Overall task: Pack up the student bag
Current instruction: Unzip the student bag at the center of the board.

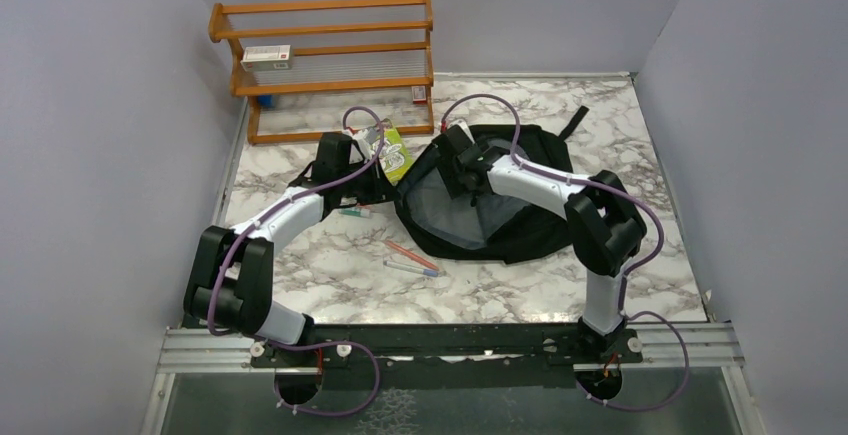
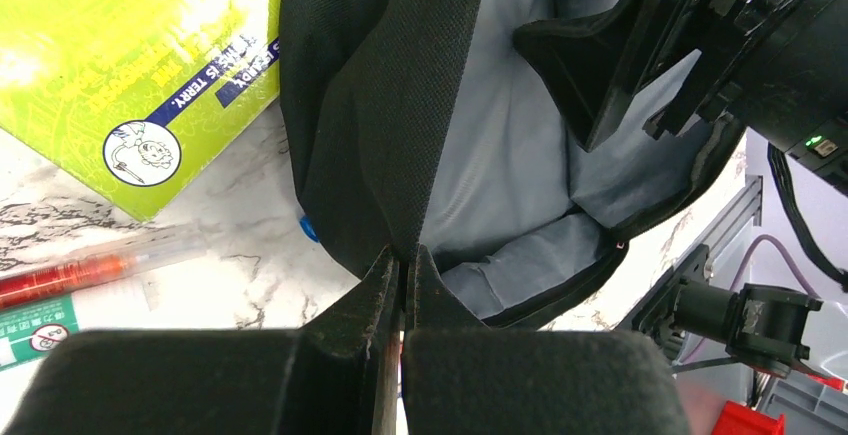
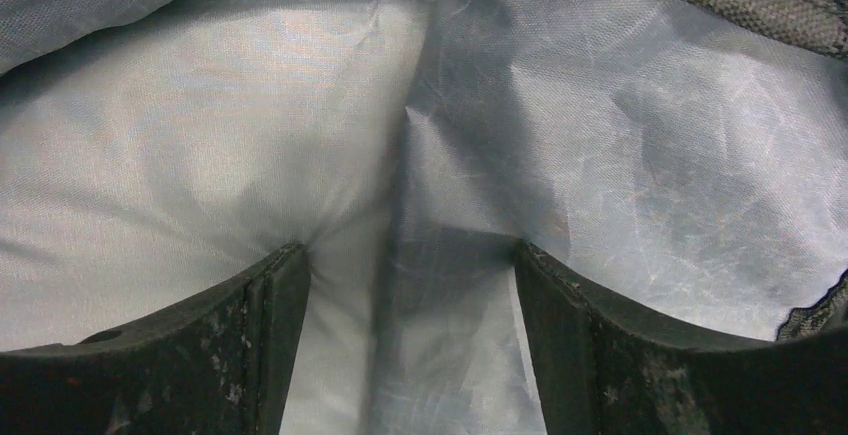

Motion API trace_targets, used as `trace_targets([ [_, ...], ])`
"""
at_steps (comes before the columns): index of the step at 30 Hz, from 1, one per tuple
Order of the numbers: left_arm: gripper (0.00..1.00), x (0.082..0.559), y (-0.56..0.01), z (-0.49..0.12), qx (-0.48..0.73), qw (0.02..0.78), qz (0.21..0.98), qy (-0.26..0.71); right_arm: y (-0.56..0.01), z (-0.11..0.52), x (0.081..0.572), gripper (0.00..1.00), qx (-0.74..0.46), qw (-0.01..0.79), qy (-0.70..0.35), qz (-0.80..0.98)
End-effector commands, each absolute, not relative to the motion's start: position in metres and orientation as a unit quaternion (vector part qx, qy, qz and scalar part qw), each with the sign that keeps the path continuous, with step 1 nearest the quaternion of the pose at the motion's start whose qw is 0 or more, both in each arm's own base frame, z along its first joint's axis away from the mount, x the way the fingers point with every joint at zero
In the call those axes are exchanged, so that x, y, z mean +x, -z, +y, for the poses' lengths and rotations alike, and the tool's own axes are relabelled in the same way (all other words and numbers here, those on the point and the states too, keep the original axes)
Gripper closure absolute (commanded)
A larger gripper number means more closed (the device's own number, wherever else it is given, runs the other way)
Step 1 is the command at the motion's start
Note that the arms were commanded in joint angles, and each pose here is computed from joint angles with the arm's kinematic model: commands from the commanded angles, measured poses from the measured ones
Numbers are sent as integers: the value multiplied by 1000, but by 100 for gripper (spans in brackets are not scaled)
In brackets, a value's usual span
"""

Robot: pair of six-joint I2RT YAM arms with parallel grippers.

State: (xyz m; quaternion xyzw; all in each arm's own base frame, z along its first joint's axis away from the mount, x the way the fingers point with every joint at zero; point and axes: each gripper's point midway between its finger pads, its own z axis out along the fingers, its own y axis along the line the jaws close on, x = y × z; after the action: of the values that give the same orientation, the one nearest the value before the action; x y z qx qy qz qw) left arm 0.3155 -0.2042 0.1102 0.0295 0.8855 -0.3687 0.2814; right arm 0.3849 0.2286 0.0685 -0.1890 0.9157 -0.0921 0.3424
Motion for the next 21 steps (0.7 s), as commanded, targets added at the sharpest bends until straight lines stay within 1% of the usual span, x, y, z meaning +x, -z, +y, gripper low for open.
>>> trace_targets([
  [1,100,313,-111,-211,37,275,880,387,-51,184,383,23,-194,313,219,903],
  [3,100,313,-111,-211,37,275,879,387,-50,182,383,30,-191,314,225,902],
  [6,100,314,-111,-211,37,275,879,387,-51,183,383,44,-186,318,220,903],
  [9,100,314,-111,-211,38,275,879,388,-52,184,382,47,-183,321,212,905],
  [14,100,314,-112,-212,39,276,879,388,-53,184,382,60,-180,325,211,904],
  [18,100,313,-115,-212,44,279,876,390,-54,181,382,77,-175,328,218,902],
  [21,100,312,-121,-212,57,284,874,389,-63,180,383,95,-165,337,216,901],
])
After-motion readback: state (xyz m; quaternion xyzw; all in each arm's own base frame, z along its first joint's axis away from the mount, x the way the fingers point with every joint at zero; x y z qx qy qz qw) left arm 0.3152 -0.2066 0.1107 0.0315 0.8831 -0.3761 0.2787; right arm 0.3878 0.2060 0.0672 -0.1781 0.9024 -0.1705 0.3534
